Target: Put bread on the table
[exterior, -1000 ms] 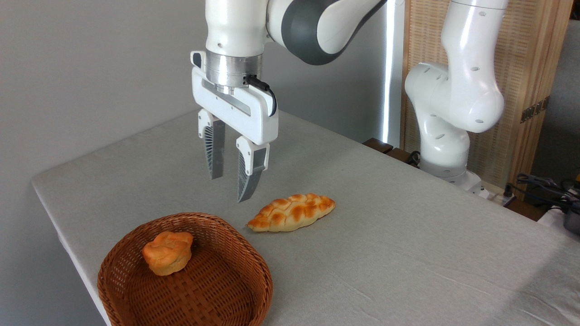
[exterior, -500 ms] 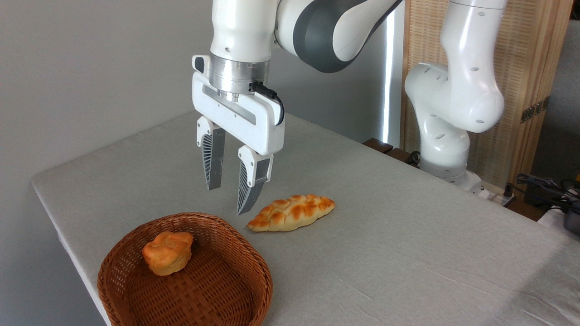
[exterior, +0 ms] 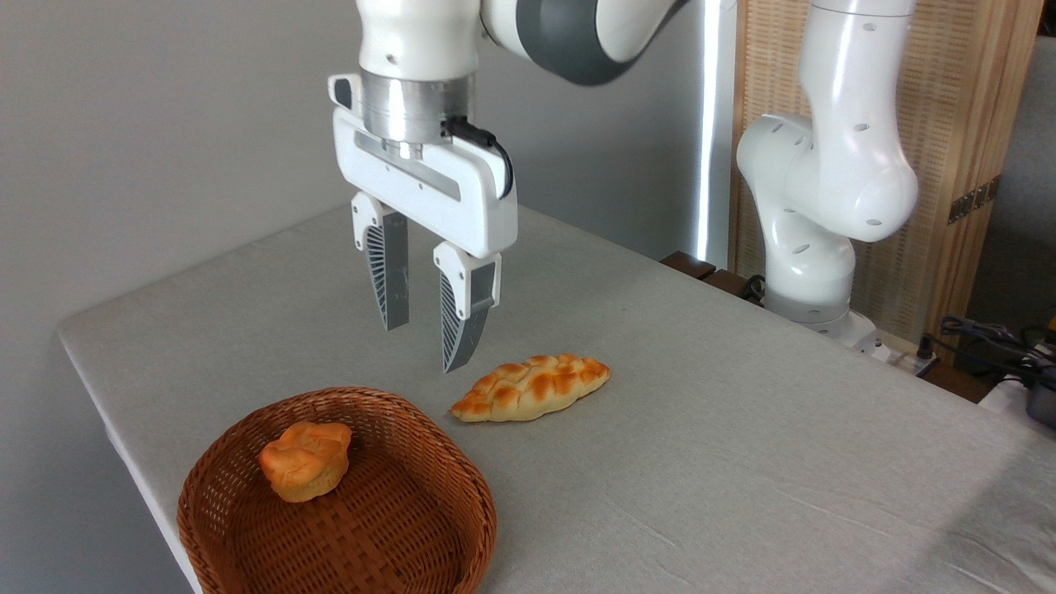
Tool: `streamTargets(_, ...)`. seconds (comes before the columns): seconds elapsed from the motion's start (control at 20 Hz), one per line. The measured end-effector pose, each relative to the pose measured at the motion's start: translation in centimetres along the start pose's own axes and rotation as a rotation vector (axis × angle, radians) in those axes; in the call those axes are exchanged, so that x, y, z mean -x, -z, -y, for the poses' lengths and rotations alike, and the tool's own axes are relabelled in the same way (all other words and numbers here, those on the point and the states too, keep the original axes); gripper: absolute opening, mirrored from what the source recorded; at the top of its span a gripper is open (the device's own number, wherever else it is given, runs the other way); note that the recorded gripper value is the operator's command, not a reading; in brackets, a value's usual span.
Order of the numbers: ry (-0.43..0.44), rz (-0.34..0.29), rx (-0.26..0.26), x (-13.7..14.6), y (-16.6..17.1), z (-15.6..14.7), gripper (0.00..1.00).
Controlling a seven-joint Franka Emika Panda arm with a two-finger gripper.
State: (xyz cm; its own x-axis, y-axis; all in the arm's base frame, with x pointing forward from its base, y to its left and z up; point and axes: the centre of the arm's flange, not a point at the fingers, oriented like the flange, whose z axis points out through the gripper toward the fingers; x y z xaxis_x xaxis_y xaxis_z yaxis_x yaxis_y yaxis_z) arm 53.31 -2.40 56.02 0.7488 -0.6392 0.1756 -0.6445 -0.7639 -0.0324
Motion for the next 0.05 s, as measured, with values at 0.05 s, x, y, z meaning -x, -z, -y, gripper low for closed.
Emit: streamTargets(0.05,0.007,0.007,-0.001,-0.45,0.48,0.74,1.00)
